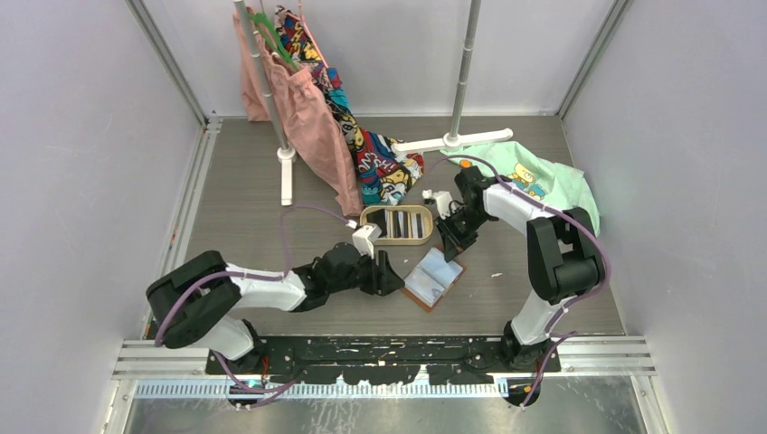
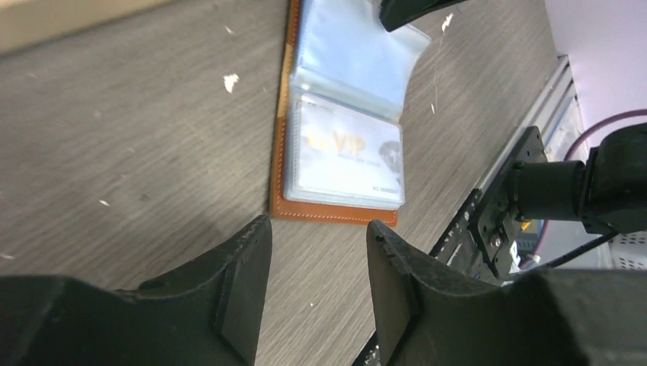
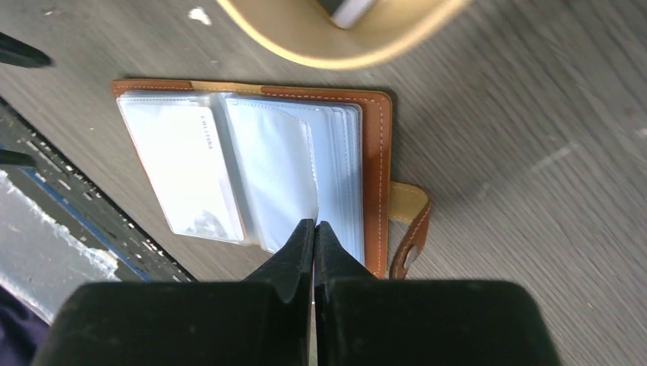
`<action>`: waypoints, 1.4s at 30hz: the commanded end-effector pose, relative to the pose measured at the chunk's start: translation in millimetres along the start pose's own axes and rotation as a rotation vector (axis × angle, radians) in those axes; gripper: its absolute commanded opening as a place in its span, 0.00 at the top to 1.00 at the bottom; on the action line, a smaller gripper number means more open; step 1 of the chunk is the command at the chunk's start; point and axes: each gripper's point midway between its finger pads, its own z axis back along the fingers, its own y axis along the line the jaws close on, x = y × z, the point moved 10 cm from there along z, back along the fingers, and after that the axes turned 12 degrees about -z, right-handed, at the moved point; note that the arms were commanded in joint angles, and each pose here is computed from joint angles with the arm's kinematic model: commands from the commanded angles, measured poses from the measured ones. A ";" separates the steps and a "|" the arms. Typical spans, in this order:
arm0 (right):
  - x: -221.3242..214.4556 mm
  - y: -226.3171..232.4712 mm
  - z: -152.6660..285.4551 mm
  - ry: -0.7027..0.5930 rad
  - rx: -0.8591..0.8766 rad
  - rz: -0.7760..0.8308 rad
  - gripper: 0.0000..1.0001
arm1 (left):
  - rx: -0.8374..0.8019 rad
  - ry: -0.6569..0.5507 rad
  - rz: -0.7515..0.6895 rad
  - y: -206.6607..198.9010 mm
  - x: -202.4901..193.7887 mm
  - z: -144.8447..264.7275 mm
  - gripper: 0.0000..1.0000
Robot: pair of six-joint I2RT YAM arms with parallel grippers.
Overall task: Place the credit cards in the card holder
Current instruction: Pick up the credit card from the storage box.
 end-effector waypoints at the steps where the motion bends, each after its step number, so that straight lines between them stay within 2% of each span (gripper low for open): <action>1: 3.0 -9.8 20.4 -0.102 -0.085 -0.025 0.99 | 0.086 -0.033 -0.072 5.1 26.9 7.1 0.51; 4: -0.9 -16.5 30.7 -0.127 -0.092 -0.037 0.97 | 0.123 -0.054 -0.068 14.1 36.2 14.4 0.51; 5: -2.0 -18.3 35.0 -0.139 -0.090 -0.035 0.93 | 0.134 -0.065 -0.069 17.3 40.0 17.5 0.51; 9: -1.2 -11.8 62.1 -0.248 -0.101 0.049 0.74 | 0.177 -0.091 -0.097 27.0 54.5 29.7 0.51; 12: 8.6 1.9 88.2 -0.401 -0.125 0.159 0.57 | 0.214 -0.113 -0.126 33.6 65.0 38.0 0.50; 14: 19.7 12.4 105.7 -0.527 -0.143 0.242 0.42 | 0.232 -0.133 -0.133 38.7 71.6 43.1 0.46; 15: 29.5 16.0 114.2 -0.609 -0.154 0.298 0.28 | 0.241 -0.147 -0.132 41.7 74.7 45.9 0.44; 16: 36.8 20.3 119.8 -0.672 -0.140 0.349 0.09 | 0.250 -0.159 -0.130 44.7 77.5 48.8 0.41; 17: 43.9 22.8 122.2 -0.719 -0.113 0.385 0.02 | 0.262 -0.175 -0.126 48.7 80.4 51.9 0.37; 19: 61.2 30.9 121.9 -0.768 0.032 0.377 0.01 | 0.284 -0.208 -0.117 54.5 84.4 57.4 0.30; 21: 82.3 37.3 114.3 -0.721 0.234 0.302 0.01 | 0.301 -0.233 -0.101 59.3 88.4 62.2 0.23; 23: 98.8 51.4 104.0 -0.684 0.314 0.250 0.01 | 0.291 -0.248 -0.093 60.8 91.5 65.6 0.22; 26: 107.9 65.5 77.9 -0.693 0.198 0.216 0.01 | 0.272 -0.258 -0.079 63.7 90.7 66.1 0.22; 29: 115.5 63.8 57.6 -0.691 0.202 0.031 0.02 | 0.262 -0.264 -0.058 67.1 89.5 63.2 0.24; 32: 117.4 52.0 36.2 -0.663 0.176 -0.077 0.03 | 0.254 -0.270 -0.034 70.2 88.6 59.2 0.25; 37: 120.2 39.6 12.1 -0.613 0.153 -0.235 0.17 | 0.244 -0.252 -0.008 75.8 86.7 49.2 0.28; 42: 120.7 34.2 -1.8 -0.577 0.162 -0.303 0.19 | 0.253 -0.232 0.011 82.2 86.6 42.1 0.29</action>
